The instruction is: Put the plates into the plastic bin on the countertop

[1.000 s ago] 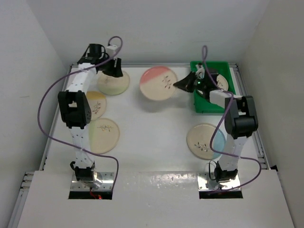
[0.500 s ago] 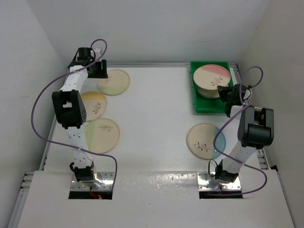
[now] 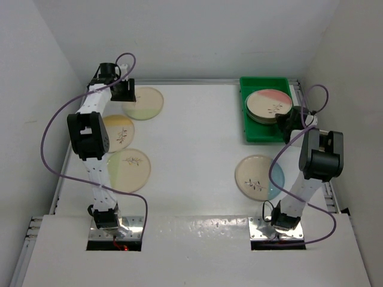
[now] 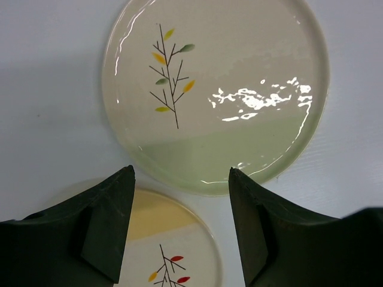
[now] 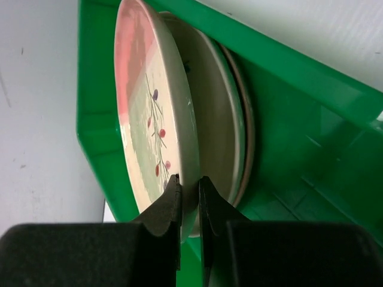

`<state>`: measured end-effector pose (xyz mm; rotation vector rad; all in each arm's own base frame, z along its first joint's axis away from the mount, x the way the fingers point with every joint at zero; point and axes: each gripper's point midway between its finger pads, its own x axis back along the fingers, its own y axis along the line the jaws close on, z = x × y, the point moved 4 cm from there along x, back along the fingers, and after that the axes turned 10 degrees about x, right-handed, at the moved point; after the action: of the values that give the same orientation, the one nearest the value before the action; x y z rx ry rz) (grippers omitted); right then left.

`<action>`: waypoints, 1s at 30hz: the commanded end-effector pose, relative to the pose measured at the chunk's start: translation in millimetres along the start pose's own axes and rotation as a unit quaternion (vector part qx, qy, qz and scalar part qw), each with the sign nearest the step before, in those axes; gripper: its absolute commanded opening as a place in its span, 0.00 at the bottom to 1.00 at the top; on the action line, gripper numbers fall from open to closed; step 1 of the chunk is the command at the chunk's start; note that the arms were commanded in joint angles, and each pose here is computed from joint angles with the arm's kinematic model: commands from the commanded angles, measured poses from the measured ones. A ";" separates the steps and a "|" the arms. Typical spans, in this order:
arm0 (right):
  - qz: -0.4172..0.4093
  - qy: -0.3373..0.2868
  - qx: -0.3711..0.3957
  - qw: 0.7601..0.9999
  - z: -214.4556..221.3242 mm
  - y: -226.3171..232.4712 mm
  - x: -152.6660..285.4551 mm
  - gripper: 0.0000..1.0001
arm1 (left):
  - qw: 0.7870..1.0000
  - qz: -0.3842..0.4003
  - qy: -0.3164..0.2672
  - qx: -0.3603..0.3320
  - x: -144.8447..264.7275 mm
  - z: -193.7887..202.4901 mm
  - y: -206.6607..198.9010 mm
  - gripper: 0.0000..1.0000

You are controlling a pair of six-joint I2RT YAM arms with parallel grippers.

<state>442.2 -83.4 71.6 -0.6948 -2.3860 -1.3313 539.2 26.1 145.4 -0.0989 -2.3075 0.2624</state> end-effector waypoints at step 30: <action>-0.015 -0.001 0.415 0.910 -0.8 110.4 61.9 0.57 | 0.999 -0.004 0.044 0.017 -100.5 41.4 60.0 0.52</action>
<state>446.7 -22.7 141.1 -0.4325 -2.5062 -0.3591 588.9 76.2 62.5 0.0596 -2.3195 0.2305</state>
